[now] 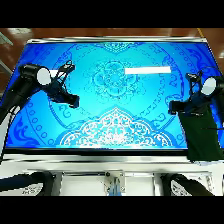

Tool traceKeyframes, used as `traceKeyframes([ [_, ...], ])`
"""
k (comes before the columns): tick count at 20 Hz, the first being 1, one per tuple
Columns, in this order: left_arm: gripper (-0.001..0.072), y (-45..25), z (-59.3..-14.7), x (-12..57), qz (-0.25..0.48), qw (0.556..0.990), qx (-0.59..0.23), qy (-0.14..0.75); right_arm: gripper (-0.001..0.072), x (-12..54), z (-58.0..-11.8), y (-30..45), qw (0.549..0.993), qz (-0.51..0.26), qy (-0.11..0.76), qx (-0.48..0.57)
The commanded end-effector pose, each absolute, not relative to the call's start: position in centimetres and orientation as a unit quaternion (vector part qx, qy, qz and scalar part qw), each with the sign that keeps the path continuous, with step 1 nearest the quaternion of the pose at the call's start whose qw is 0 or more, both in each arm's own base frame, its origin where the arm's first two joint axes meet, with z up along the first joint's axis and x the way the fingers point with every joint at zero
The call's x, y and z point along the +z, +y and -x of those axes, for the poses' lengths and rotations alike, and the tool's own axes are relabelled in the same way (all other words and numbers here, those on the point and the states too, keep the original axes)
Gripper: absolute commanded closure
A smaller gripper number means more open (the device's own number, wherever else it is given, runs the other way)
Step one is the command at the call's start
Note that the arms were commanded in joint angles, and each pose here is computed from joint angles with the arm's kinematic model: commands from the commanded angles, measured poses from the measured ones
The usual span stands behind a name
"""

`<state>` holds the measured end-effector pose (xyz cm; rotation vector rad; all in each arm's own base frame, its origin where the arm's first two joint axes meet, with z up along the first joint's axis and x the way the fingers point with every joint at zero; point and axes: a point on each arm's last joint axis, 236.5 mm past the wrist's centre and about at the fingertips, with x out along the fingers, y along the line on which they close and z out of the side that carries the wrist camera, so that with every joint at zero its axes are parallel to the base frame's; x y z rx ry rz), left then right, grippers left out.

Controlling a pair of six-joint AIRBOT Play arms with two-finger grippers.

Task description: Fold the shirts.

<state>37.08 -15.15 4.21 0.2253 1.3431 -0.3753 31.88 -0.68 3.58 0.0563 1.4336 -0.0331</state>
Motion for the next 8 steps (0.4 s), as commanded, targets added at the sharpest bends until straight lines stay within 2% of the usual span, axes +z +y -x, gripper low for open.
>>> traceKeyframes([
  [1,0.0074,-15.1,-36.9,3.6,-0.108,0.755,-0.171,0.624,0.0025,3.4,-31.8,0.0,0.750,-0.023,0.661,-0.008],
  [8,0.0073,-14.7,-35.8,1.7,-0.127,0.737,-0.182,0.638,0.0025,3.4,-31.8,0.0,0.750,-0.023,0.661,-0.009],
])
